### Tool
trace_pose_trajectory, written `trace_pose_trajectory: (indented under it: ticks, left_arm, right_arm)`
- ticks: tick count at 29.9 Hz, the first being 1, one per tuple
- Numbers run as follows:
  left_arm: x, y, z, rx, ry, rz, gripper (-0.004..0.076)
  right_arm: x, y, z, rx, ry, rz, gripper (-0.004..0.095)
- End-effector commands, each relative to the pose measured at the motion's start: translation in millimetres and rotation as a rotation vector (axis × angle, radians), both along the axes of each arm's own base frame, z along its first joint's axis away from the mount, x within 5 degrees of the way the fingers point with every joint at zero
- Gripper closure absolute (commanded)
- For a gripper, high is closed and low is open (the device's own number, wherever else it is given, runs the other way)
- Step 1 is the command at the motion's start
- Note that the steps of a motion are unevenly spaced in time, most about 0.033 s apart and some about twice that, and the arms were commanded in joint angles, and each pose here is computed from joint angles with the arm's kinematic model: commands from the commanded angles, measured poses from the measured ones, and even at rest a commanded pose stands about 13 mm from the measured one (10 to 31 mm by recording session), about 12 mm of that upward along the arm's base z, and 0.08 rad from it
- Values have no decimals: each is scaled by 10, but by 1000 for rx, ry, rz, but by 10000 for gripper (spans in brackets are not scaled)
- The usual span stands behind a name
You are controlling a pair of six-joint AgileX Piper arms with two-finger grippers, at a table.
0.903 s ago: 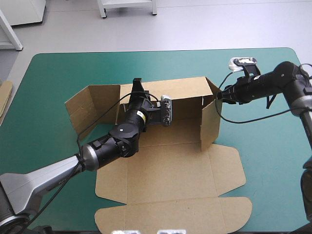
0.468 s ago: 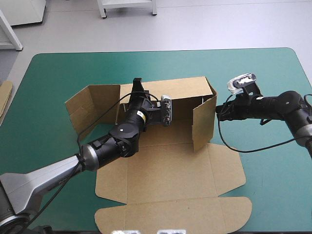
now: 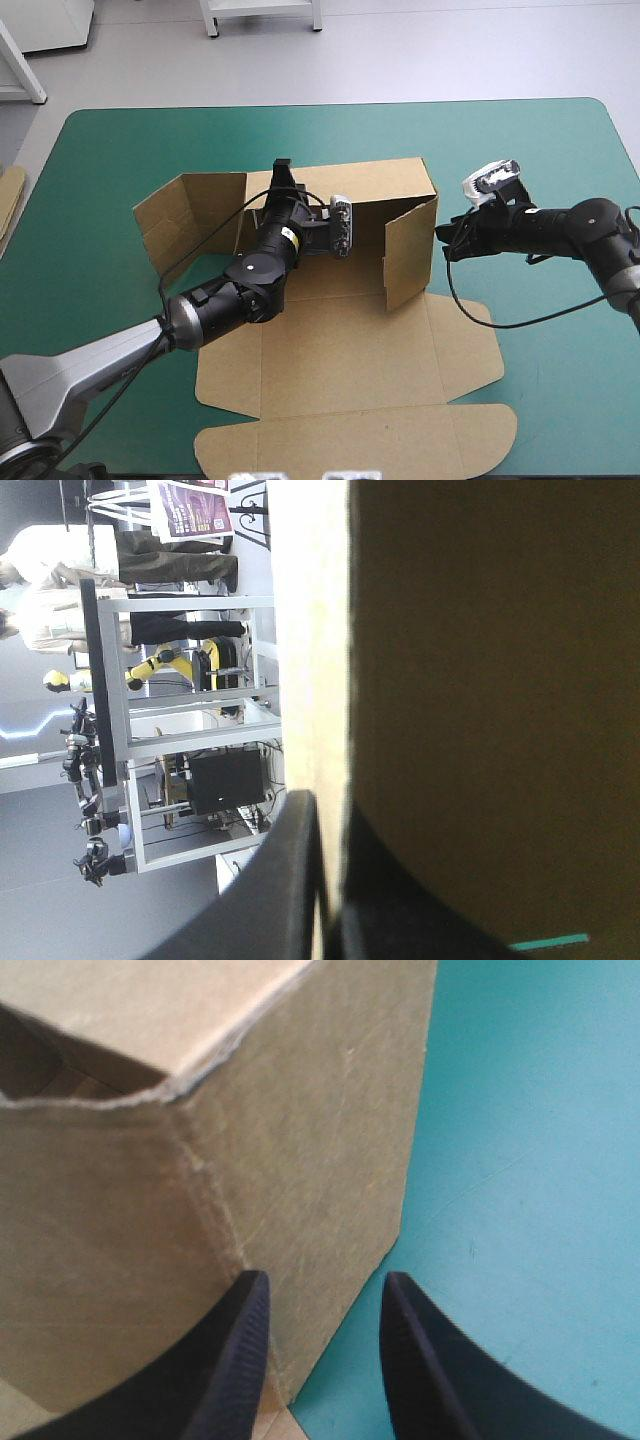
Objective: Fold the box
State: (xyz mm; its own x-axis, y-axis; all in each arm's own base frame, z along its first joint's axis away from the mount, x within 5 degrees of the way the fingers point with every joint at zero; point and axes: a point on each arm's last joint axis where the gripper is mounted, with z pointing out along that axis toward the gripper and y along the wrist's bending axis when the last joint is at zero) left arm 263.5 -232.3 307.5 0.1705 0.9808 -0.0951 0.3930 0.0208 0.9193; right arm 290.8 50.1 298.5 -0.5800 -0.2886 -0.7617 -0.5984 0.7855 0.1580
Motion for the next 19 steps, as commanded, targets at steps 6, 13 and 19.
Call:
trace_pose_trajectory:
  ticks: [6, 13, 19]
  left_arm:
    - [-40, 5, 190, -56, -60, -10, 732]
    - [-37, 4, 199, -44, -75, -16, 732]
    - [-32, 1, 219, -23, -102, -28, 732]
  right_arm:
    - [-93, 38, 148, 48, -143, 37, 560]
    - [-121, 71, 151, 49, -160, 100, 479]
    - [-135, 90, 159, 56, -169, 132, 304]
